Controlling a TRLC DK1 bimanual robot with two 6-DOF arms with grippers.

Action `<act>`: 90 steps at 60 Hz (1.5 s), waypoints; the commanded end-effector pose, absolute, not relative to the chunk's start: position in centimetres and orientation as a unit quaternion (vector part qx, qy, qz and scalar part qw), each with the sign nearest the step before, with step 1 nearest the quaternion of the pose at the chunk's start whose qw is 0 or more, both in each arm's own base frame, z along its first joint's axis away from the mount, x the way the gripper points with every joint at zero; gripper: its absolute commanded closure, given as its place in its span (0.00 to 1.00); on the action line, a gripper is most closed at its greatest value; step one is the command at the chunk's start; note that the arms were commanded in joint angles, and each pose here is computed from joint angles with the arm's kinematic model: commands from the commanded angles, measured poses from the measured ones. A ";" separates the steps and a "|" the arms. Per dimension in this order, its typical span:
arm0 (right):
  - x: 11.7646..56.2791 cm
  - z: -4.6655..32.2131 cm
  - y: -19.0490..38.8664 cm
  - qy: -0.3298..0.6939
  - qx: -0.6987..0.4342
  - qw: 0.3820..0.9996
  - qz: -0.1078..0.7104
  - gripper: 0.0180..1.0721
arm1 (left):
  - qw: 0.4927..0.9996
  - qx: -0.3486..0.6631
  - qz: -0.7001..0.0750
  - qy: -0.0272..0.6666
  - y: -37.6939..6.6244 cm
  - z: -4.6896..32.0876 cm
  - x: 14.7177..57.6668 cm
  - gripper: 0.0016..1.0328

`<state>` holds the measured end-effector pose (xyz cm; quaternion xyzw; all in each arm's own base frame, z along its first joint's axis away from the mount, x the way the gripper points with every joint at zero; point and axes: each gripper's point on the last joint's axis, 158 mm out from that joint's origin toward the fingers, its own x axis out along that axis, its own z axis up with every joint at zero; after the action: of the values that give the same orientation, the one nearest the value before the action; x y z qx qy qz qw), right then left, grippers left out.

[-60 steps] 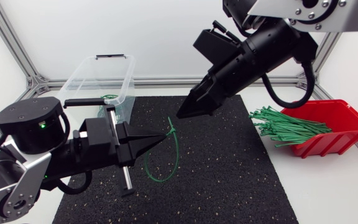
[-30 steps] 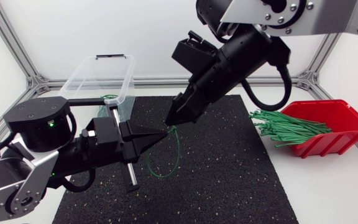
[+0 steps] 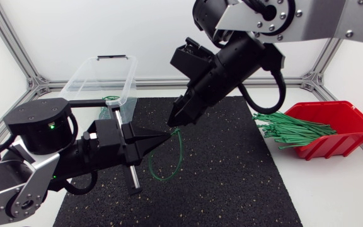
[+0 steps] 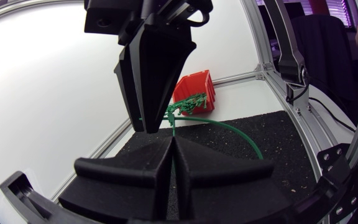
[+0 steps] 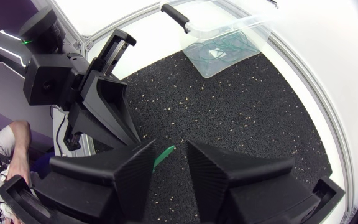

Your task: Take a green cable tie from the red box, thread the tail through the head to close it, then place it in the transparent bin on the left.

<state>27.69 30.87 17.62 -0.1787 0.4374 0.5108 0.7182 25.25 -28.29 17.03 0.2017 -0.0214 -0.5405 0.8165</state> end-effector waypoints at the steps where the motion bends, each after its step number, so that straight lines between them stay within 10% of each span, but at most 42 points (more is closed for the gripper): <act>1: 28.0 16.9 31.0 0.447 -0.176 0.718 0.503 0.83 | 0.815 0.213 -0.537 -0.042 -28.3 17.7 25.2 0.97; 5: 27.9 17.0 31.2 0.446 -0.177 0.719 0.503 0.95 | 0.816 0.213 -0.536 -0.044 -28.2 17.8 25.1 0.97; 70: 28.9 19.4 34.7 0.407 -0.195 0.731 0.513 0.94 | 0.803 0.219 -0.552 -0.051 -28.0 17.1 21.9 0.97; 90: 28.5 20.0 33.0 0.419 -0.204 0.737 0.489 0.49 | 0.818 0.235 -0.524 -0.043 -26.6 16.6 24.4 0.97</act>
<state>28.70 33.29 18.54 -0.2091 0.4261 0.4950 0.7278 24.14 -26.63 16.56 0.2239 -0.0343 -0.5263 0.8196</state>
